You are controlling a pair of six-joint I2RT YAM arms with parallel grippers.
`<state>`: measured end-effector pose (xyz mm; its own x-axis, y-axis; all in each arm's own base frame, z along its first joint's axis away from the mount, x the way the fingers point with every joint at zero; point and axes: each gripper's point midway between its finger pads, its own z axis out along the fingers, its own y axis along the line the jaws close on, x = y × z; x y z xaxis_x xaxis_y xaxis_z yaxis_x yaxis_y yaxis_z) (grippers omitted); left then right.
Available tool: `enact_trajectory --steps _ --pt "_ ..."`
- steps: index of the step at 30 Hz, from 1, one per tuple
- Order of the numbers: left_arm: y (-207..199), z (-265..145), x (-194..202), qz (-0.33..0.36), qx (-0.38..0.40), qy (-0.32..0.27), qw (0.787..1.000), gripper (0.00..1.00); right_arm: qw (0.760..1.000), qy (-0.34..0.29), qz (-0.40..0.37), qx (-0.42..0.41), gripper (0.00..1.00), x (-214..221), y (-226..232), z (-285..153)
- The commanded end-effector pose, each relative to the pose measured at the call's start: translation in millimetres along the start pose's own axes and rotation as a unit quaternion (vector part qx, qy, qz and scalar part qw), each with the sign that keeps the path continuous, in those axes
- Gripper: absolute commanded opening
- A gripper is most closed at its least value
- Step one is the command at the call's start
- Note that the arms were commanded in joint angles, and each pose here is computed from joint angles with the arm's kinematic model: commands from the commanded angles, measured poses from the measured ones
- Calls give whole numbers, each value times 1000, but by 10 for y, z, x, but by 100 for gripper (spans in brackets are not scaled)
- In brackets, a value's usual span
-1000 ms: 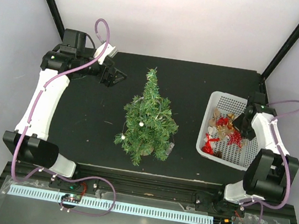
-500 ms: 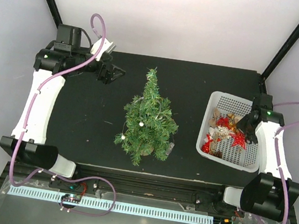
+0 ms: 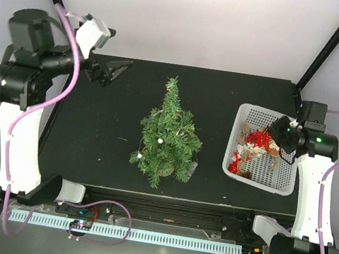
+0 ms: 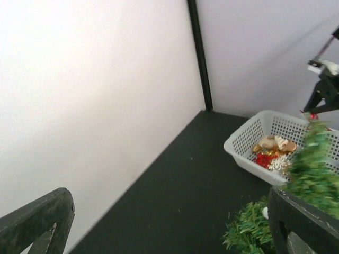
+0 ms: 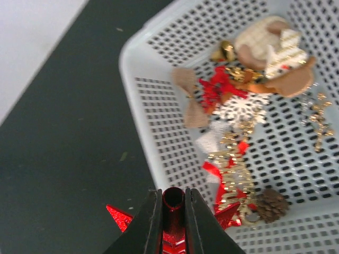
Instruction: Decorate the small christmas tree
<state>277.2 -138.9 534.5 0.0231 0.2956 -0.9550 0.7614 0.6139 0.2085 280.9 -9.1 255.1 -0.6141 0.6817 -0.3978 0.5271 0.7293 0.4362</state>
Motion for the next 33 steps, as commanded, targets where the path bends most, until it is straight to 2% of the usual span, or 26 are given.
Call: enact_trajectory --steps 1,7,13,19,24,27,33 --pt "-397 -392 -499 104 25 -95 990 99 997 21 -4 -79 10 99 328 -348" --pt "-783 -644 -686 198 49 -173 963 99 987 26 -35 -158 10 138 718 -824" --pt "-973 -696 -685 221 84 -190 953 99 970 35 -78 -229 10 270 1091 -1332" --pt "-1242 -786 -688 267 121 -217 931 99 946 71 -134 -287 10 555 1459 -1743" --pt "-1438 -713 -545 353 128 -200 905 99 925 105 -172 -323 10 769 1743 -2007" --pt "-1540 -585 -382 429 124 -165 880 99 913 127 -194 -335 11 916 1900 -2119" --pt "-1830 -345 -30 560 126 -129 809 99 897 154 -216 -353 11 1139 2092 -2242"
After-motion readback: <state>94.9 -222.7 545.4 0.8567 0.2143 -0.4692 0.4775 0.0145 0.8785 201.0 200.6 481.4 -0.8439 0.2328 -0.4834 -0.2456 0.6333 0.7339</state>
